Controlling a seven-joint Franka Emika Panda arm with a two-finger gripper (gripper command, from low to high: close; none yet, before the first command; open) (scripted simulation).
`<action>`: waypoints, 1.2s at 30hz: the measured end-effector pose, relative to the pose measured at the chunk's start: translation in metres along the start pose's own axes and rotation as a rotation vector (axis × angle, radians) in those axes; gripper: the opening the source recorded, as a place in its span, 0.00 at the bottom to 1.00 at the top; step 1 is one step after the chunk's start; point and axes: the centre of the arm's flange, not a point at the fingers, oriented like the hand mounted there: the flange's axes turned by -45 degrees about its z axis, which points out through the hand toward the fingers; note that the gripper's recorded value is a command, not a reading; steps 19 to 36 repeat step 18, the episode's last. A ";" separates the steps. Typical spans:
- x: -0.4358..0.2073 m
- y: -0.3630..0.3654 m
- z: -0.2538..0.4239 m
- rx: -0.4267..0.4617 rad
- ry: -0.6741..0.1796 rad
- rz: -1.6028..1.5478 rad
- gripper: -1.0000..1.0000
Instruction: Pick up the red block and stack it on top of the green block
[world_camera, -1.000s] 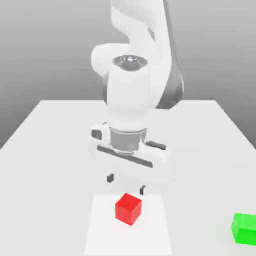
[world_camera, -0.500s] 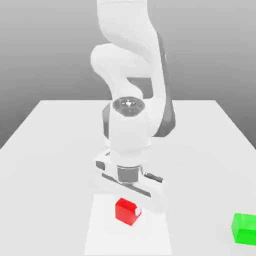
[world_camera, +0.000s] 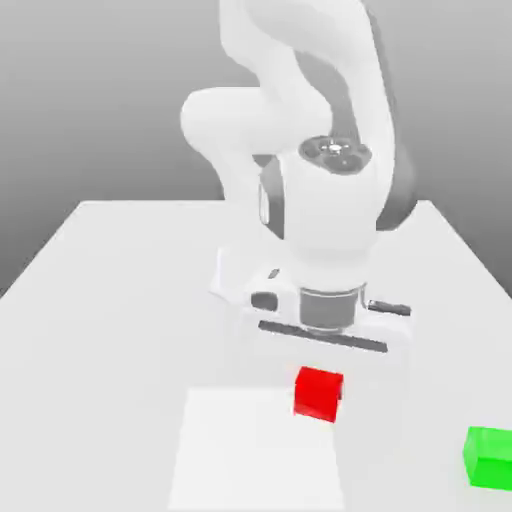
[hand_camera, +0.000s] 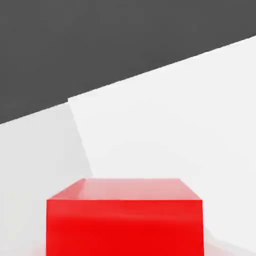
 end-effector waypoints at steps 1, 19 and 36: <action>0.001 -0.017 -0.002 0.000 -0.001 -0.054 0.00; -0.019 -0.164 0.039 -0.010 0.004 -0.487 1.00; -0.019 -0.164 0.039 -0.010 0.004 -0.487 1.00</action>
